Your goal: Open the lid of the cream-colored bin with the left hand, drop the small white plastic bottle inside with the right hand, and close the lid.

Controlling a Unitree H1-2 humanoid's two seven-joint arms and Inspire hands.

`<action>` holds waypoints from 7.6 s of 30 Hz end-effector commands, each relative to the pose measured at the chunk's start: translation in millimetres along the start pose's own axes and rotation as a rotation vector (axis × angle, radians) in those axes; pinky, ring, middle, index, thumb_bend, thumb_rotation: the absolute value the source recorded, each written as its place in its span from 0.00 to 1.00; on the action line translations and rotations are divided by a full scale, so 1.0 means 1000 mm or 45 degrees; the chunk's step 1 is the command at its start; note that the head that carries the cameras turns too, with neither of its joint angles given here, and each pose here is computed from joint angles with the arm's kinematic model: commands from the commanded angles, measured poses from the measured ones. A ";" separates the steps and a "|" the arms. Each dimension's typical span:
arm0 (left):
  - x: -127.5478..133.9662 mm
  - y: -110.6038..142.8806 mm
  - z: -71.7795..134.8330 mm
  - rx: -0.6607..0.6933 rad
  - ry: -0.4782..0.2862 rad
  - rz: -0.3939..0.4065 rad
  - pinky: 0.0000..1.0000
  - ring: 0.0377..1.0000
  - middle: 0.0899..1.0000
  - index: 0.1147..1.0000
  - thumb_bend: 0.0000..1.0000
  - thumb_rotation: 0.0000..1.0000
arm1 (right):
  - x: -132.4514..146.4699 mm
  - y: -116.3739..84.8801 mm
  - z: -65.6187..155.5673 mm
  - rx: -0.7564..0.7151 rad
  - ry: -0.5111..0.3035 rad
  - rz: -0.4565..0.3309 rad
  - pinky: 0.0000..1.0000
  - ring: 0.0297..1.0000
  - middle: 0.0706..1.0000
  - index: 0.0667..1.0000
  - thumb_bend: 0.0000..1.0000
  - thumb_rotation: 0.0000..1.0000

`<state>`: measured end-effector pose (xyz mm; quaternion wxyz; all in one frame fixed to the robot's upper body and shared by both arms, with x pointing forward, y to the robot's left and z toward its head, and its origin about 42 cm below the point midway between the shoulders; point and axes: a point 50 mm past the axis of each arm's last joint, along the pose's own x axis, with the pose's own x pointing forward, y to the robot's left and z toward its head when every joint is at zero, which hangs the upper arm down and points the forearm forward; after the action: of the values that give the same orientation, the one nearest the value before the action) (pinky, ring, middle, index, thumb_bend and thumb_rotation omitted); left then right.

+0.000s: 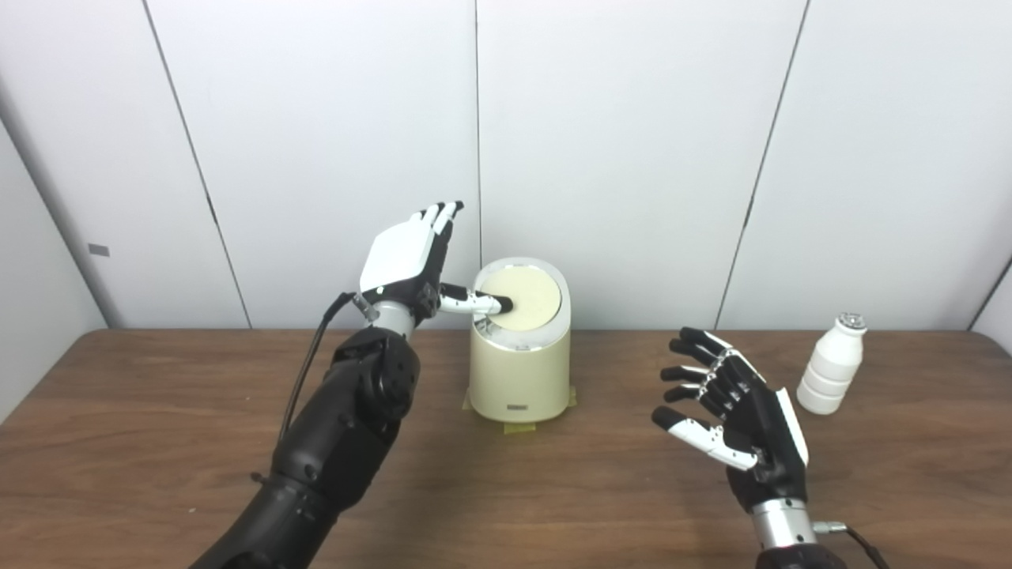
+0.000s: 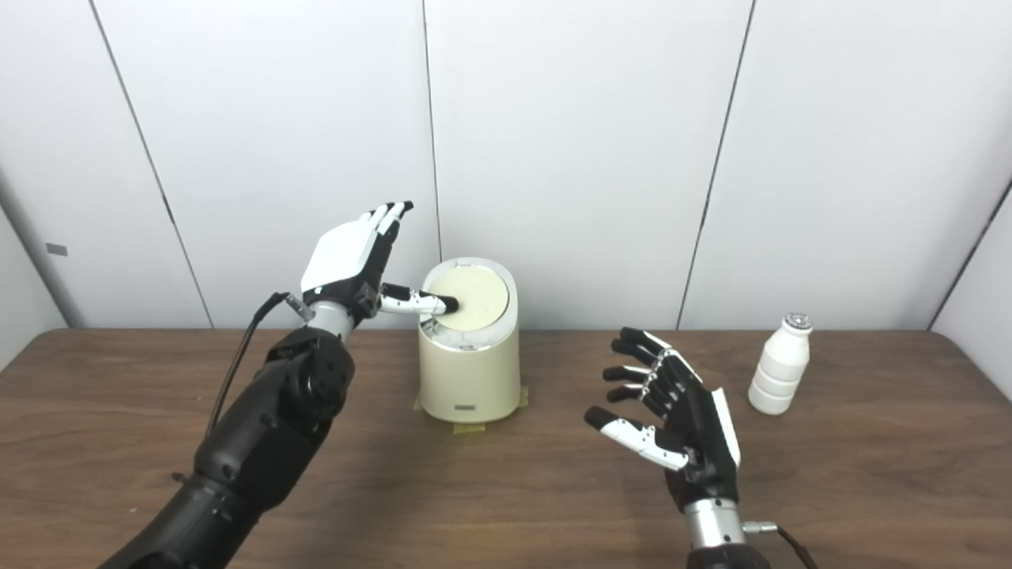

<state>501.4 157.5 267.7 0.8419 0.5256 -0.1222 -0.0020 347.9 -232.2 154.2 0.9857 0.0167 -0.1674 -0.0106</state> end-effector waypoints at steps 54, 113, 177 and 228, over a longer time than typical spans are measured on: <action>0.003 0.033 0.044 0.601 -0.088 -0.008 0.85 0.97 0.99 1.00 0.93 0.17 | 0.012 -0.001 0.020 -0.006 -0.077 0.018 0.51 0.62 0.73 0.72 0.82 0.24; -0.187 0.002 -0.110 -1.097 -0.084 0.186 0.51 0.64 0.72 0.75 0.58 0.11 | 0.110 -0.129 0.195 -0.802 -0.327 -0.194 0.73 0.79 0.82 0.82 0.83 0.19; -0.190 0.018 -0.097 -1.083 -0.072 0.159 0.53 0.65 0.72 0.75 0.54 0.00 | 0.081 -0.191 0.025 -0.582 0.419 -0.268 0.74 0.84 0.86 0.87 0.83 0.13; -0.186 0.007 -0.089 -1.086 -0.101 0.125 0.55 0.64 0.71 0.74 0.56 0.00 | 0.130 -0.052 0.121 -0.671 -0.276 -0.029 0.35 0.38 0.44 0.51 0.51 0.00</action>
<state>329.6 268.9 180.3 0.9849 0.1184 -0.1223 -0.0308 421.7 -299.0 264.5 0.9497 -0.2281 -0.2037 -0.0674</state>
